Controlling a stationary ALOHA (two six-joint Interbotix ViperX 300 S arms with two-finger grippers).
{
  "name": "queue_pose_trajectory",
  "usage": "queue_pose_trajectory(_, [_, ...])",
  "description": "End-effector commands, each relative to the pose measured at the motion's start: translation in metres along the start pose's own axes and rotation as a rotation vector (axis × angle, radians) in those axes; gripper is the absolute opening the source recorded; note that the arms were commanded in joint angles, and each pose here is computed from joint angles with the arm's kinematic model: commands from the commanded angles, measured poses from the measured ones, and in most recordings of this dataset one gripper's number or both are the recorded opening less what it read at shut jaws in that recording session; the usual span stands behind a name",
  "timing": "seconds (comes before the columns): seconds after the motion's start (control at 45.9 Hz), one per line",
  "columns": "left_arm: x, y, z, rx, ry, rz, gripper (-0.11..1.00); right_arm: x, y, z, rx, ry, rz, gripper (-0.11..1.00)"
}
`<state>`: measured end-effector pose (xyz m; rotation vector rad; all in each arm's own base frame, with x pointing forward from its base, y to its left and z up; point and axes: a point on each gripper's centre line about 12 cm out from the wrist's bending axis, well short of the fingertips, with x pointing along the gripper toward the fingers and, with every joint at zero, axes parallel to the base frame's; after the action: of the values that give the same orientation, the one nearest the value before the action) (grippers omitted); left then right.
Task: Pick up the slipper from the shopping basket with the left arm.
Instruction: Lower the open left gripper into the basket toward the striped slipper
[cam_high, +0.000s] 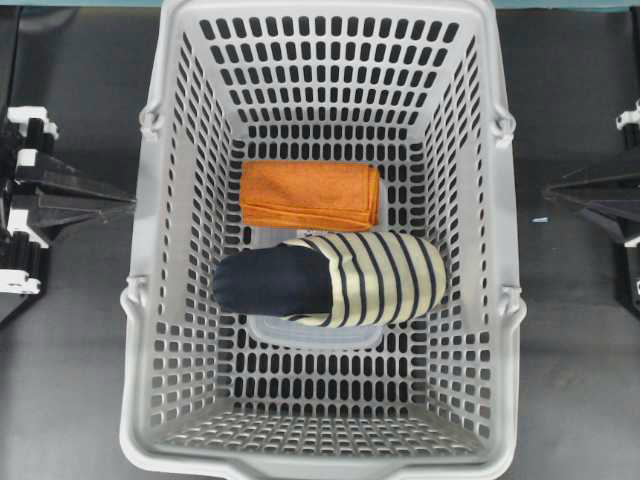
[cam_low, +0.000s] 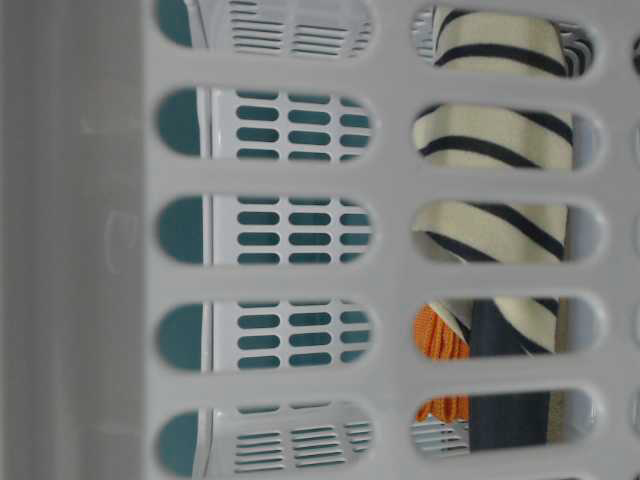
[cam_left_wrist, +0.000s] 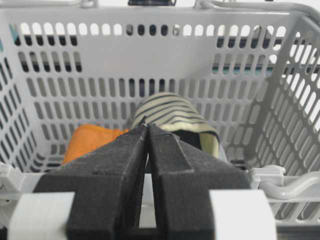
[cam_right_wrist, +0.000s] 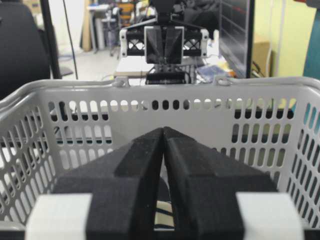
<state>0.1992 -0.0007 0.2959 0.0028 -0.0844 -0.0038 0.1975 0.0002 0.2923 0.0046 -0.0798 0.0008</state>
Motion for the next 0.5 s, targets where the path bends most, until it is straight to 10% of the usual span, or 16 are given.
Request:
queue_pose_trajectory(0.0, [0.008,0.001,0.019,0.032,0.037,0.001,0.06,0.003,-0.001,-0.002,0.007,0.009,-0.004,0.0])
queue_pose_trajectory(0.479, [0.088,0.005,0.085,0.028,0.456,0.02,0.0,0.001,0.0,-0.007,0.055,0.037,-0.005,0.0])
